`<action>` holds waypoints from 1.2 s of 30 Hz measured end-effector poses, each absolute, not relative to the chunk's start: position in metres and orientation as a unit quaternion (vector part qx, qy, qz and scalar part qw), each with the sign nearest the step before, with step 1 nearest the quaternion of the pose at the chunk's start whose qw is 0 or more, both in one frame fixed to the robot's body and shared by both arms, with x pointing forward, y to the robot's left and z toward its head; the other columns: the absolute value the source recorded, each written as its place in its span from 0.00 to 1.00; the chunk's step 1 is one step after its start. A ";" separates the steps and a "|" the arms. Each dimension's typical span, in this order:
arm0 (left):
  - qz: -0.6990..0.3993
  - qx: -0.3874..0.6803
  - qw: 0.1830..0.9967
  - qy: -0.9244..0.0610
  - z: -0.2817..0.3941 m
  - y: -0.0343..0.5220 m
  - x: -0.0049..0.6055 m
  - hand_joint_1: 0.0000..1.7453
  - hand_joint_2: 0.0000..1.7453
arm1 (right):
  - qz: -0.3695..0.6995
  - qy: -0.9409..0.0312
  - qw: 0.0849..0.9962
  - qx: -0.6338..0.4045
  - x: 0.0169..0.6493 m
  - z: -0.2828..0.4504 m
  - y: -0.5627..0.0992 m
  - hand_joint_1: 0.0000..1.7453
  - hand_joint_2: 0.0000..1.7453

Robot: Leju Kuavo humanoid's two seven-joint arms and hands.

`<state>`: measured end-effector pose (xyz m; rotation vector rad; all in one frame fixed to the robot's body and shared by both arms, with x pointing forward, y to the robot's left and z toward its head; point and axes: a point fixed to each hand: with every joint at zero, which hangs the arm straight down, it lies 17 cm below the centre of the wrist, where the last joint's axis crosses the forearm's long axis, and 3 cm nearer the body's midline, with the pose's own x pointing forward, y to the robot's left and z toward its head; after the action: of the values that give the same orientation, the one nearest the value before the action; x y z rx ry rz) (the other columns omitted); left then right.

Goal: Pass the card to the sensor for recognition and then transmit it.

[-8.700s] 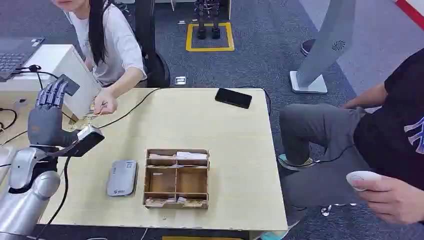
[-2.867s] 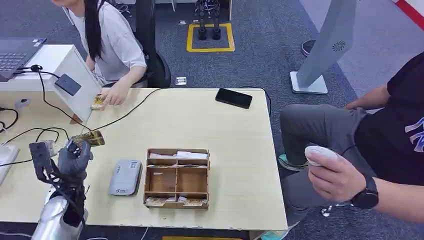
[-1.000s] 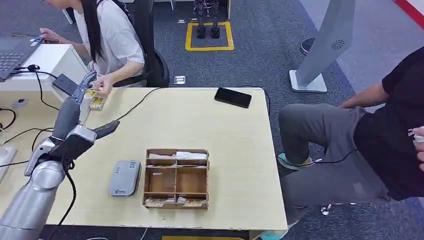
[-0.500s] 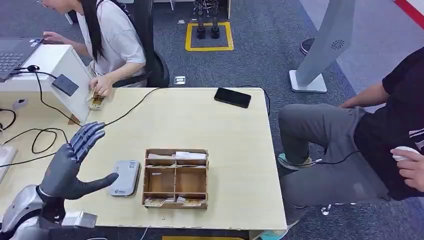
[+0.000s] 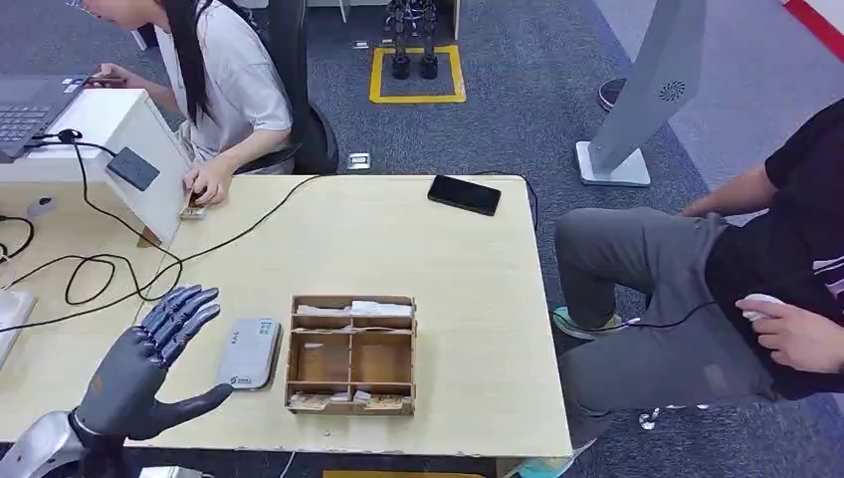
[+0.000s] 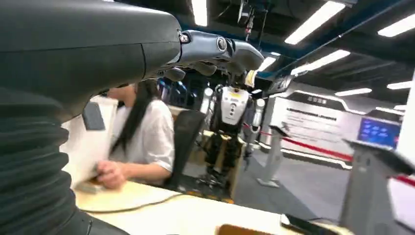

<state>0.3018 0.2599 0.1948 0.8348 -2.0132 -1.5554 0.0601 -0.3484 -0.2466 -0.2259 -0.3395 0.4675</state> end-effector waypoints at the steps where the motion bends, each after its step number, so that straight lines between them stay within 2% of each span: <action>1: -0.567 0.308 0.228 -0.729 0.194 0.260 0.302 0.00 1.00 | 0.230 -0.166 0.952 -0.111 0.059 -0.247 -0.349 0.00 1.00; 5: -0.567 0.317 0.234 -0.723 0.185 0.256 0.301 0.00 1.00 | 0.235 -0.172 0.950 -0.113 0.063 -0.246 -0.349 0.00 1.00; 14: -0.604 0.317 0.307 -0.664 0.116 0.236 0.311 0.00 1.00 | 0.224 -0.173 0.952 -0.114 0.070 -0.245 -0.343 0.00 1.00; 17: -0.604 0.317 0.307 -0.664 0.116 0.236 0.311 0.00 1.00 | 0.224 -0.173 0.952 -0.114 0.070 -0.245 -0.343 0.00 1.00; 22: -0.603 0.321 0.348 -0.642 0.081 0.211 0.314 0.00 1.00 | 0.222 -0.172 0.953 -0.112 0.070 -0.242 -0.338 0.00 1.00; 36: -0.630 0.277 0.381 -0.618 0.048 0.210 0.309 0.00 1.00 | 0.223 -0.169 0.953 -0.116 0.068 -0.239 -0.341 0.00 1.00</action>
<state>0.3091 0.2101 0.0479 0.7064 -1.5765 -1.6073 0.0679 -0.3407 -0.2389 -0.2348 -0.3433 0.4533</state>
